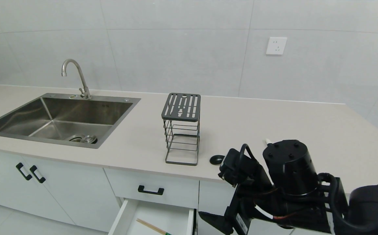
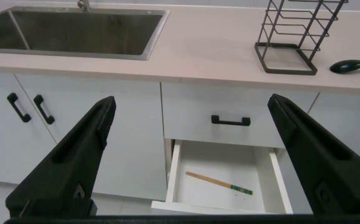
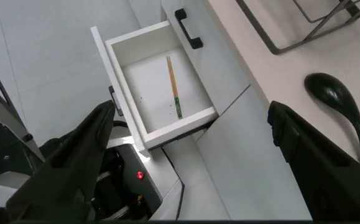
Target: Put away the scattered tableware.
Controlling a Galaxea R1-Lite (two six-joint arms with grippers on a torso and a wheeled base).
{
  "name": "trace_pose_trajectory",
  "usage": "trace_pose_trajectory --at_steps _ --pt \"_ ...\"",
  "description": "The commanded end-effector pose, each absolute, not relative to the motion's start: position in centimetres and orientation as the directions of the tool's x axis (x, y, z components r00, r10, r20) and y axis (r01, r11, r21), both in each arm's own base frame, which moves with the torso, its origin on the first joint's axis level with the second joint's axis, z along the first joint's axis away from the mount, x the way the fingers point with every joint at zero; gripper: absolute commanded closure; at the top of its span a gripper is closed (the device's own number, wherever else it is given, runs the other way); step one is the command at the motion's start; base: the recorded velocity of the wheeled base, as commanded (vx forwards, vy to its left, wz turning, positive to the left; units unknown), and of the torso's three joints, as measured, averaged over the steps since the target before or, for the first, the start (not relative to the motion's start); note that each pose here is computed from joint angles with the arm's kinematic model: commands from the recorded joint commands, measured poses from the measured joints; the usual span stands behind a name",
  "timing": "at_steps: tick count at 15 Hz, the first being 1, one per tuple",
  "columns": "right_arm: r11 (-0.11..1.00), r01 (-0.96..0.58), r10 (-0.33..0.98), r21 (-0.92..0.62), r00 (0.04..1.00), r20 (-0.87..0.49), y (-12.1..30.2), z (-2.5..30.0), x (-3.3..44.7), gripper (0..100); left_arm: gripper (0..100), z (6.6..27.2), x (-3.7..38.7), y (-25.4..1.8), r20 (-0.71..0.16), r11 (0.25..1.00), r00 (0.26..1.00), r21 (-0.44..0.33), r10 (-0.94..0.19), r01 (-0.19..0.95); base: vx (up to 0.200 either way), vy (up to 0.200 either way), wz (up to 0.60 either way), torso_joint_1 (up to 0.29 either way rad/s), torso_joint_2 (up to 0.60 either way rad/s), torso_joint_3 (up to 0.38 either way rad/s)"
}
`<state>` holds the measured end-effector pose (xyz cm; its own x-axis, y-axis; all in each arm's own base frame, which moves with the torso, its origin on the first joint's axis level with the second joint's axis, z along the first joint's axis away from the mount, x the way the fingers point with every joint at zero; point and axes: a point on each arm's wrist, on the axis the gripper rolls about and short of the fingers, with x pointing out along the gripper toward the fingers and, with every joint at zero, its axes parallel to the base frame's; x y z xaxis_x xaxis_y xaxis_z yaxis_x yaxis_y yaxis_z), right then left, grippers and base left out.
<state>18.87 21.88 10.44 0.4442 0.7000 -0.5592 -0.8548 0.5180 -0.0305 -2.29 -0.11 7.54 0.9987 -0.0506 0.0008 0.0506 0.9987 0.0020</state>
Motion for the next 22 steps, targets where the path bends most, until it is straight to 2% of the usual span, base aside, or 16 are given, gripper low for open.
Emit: trace_pose_trajectory --at_steps 1,3,8,15,22 --pt "0.522 -0.853 0.695 -0.01 0.433 -0.574 22.2 9.6 19.9 0 0 7.5 -2.3 -0.1 0.0 0.999 0.999 0.002 -0.051 0.051 0.0 0.0 0.0 0.0 0.0 0.0" --pt "0.614 -0.788 0.666 0.041 0.49 -0.562 20.9 9.8 21.6 0 0 7.5 -2.3 -0.1 0.0 0.999 0.999 0.002 -0.051 0.051 0.0 0.0 0.0 0.0 0.0 0.0" --pt "0.754 -0.656 0.54 0.04 0.583 -0.607 16.0 8.8 23.6 0 0 7.5 -2.3 -0.1 -0.002 0.999 0.999 0.001 -0.051 0.051 0.0 0.0 0.0 0.0 0.0 0.0" --pt "0.774 -0.632 0.517 0.039 0.596 -0.615 15.1 8.5 24.0 0 0 7.5 -2.3 -0.1 0.0 0.999 0.999 0.002 -0.051 0.051 0.0 0.0 0.0 0.0 0.0 0.0" --pt "0.809 -0.587 0.47 0.025 0.622 -0.627 14.7 7.2 27.5 0 0 7.5 -2.3 -0.1 -0.002 0.999 0.999 0.001 -0.051 0.051 0.0 0.0 0.0 0.0 0.0 0.0"
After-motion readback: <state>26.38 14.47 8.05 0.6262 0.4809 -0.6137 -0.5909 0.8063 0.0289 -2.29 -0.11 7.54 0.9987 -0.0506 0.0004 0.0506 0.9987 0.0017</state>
